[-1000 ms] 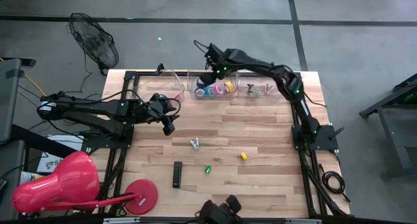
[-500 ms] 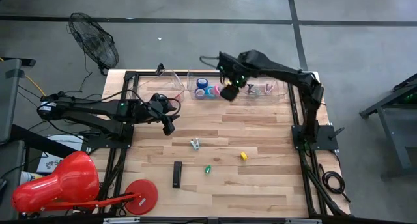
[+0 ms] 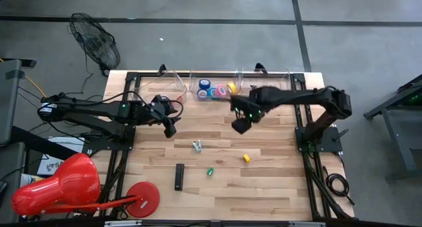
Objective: Pick and place Stapler, Stapler remover, tape
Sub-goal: Put the yellow stapler into the left transparent bin
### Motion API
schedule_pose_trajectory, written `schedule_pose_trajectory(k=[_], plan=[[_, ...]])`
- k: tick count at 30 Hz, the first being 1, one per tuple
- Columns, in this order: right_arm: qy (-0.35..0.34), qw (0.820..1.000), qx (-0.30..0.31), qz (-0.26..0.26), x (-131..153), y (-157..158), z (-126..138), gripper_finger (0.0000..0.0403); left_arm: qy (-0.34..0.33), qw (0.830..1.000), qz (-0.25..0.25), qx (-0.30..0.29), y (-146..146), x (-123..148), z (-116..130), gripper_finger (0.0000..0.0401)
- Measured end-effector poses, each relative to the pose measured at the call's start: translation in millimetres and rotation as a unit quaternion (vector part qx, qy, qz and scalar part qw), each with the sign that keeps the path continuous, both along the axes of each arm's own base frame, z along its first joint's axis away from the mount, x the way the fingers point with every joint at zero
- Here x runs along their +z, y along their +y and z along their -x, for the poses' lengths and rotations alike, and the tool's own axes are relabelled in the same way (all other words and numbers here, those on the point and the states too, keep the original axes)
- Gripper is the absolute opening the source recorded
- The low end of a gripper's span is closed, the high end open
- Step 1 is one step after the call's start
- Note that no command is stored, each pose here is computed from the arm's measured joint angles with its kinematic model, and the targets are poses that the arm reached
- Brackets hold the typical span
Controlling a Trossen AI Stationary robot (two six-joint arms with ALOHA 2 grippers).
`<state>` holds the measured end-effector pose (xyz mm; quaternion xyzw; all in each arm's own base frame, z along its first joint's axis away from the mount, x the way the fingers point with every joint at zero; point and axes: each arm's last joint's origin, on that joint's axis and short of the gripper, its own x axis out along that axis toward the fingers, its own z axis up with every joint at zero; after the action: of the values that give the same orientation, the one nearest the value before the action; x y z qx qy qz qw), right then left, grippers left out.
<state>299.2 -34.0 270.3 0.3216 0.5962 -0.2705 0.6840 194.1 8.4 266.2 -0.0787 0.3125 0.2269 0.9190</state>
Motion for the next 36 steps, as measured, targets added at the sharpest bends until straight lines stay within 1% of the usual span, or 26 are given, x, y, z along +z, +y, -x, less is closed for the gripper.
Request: schedule_pose_trajectory(k=[6, 10, 16, 24, 28, 34, 36], plan=[[0.022, 0.999, -0.007, -0.028, -27, 34, 6, 0.0193, 0.000, 1.000, 0.002, -0.002, 0, 0, 0, 0.0168], [0.023, 0.998, -0.028, -0.048, -48, 52, 9, 0.0193, 0.000, 1.000, 0.002, -0.002, 0, 0, 0, 0.0168], [-0.005, 0.995, -0.065, -0.082, -76, 72, 11, 0.0193, 0.000, 1.000, 0.004, -0.004, 0, 0, 0, 0.0168], [-0.030, 0.992, -0.075, -0.099, -96, 92, 17, 0.0193, 0.000, 1.000, 0.005, -0.006, 0, 0, 0, 0.0168], [-0.050, 0.992, -0.068, -0.093, -101, 103, 17, 0.0193, 0.000, 1.000, 0.010, -0.011, -1, 0, 0, 0.0168], [-0.056, 0.995, -0.062, -0.052, -105, 116, 19, 0.0192, 0.003, 1.000, 0.013, -0.014, -1, -1, 0, 0.0168], [-0.056, 0.996, -0.061, -0.046, -108, 120, 19, 0.0192, 0.007, 1.000, 0.013, -0.014, -1, -1, 1, 0.0168]])
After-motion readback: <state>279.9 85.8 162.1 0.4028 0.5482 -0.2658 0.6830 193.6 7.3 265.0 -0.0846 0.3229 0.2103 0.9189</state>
